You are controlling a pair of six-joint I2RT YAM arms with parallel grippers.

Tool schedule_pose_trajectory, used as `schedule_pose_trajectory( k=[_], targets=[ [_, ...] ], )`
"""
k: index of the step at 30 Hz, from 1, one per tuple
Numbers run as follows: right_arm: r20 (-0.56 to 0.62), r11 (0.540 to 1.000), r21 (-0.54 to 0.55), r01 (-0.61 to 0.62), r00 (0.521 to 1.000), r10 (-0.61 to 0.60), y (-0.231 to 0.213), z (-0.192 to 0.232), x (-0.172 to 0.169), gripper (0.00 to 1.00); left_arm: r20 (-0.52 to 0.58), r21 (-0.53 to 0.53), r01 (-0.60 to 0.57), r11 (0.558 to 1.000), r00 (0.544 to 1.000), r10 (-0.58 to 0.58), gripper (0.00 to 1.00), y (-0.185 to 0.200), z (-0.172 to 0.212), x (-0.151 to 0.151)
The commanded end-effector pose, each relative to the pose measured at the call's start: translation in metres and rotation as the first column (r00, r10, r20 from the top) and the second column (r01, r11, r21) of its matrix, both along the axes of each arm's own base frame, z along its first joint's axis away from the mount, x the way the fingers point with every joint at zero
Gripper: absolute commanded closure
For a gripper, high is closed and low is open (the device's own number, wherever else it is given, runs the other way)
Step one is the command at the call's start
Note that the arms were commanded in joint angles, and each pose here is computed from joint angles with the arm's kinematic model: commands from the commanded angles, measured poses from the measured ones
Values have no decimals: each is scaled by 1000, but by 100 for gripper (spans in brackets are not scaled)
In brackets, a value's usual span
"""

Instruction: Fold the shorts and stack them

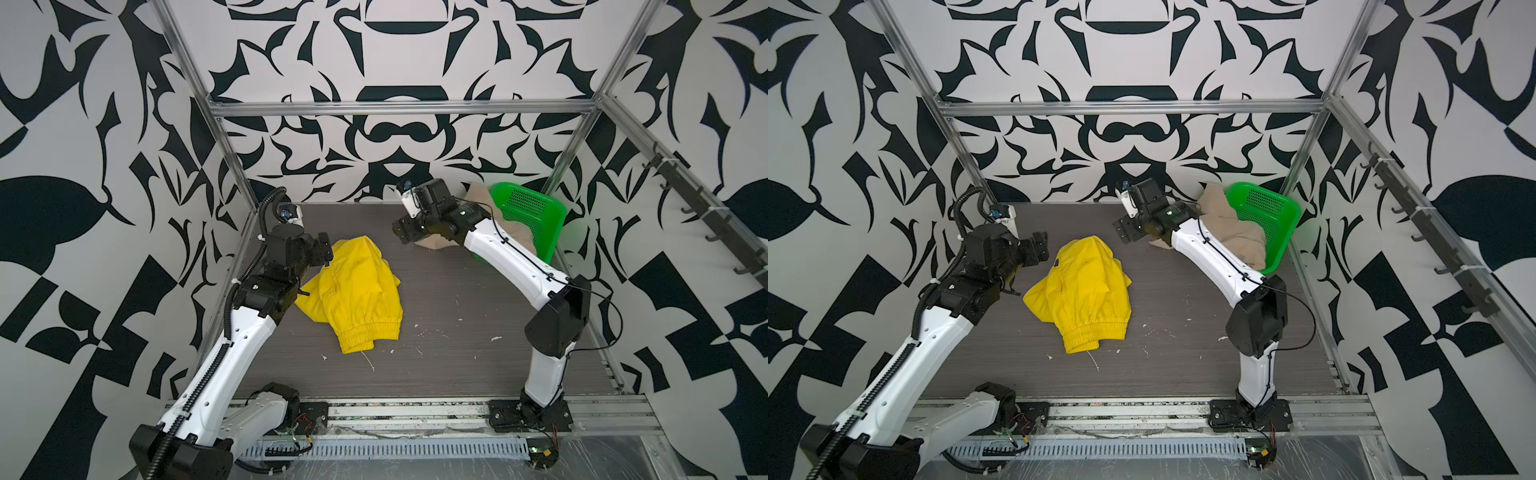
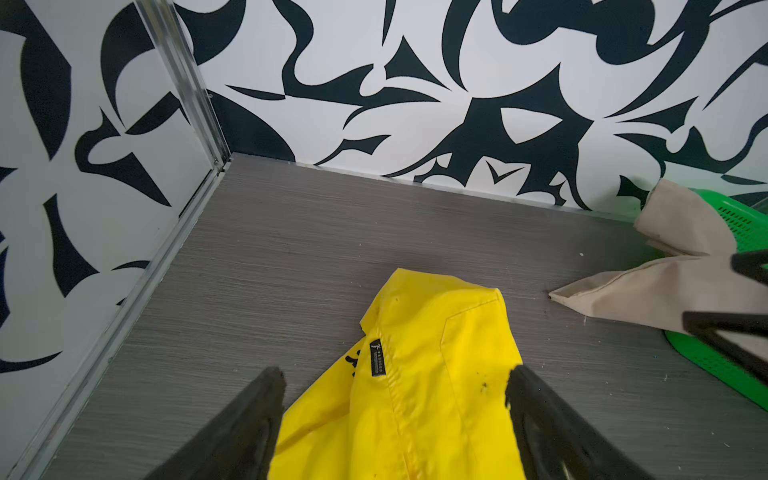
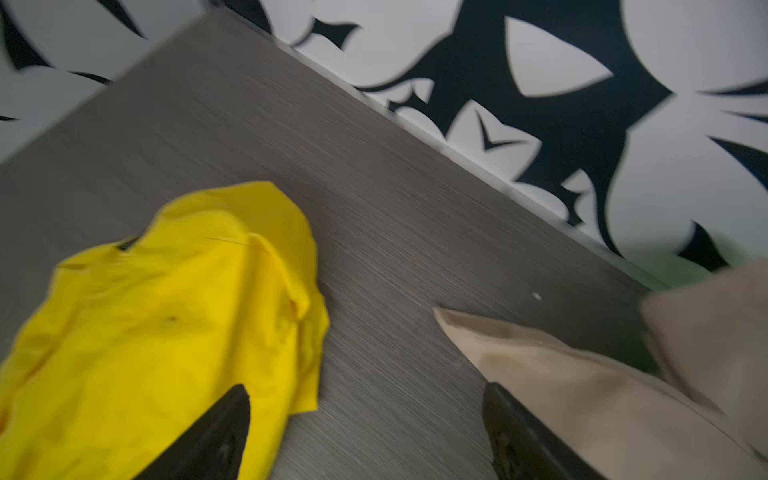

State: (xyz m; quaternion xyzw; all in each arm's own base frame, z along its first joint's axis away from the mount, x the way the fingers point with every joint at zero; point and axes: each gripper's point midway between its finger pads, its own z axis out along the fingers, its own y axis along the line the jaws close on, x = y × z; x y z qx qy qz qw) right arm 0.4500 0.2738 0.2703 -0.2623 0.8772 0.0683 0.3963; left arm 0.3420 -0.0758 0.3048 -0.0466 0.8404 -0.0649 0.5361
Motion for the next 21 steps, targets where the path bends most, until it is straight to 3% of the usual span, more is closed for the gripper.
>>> schedule_pose_trajectory(
  k=[1, 5, 10, 16, 21],
  targets=[
    [23, 961, -173, 217, 976, -216, -91, 11, 34, 8, -34, -11, 10, 1000, 999, -11, 12, -4, -14, 1],
    [-50, 915, -321, 245, 960, -274, -132, -22, 58, 6, -49, -9, 27, 1000, 998, -27, 12, -8, -20, 5],
    [-169, 885, -364, 290, 914, -369, -168, -54, 74, 1, -71, 0, 36, 999, 997, -36, 12, -11, -28, 9],
    [-250, 893, -384, 233, 905, -343, -161, -99, 79, 1, -79, 3, 57, 998, 995, -56, 11, -16, -31, 15],
    [-252, 873, -431, 229, 898, -360, -167, -122, 85, 1, -83, -8, 69, 998, 994, -70, 11, -20, -33, 18]
  ],
)
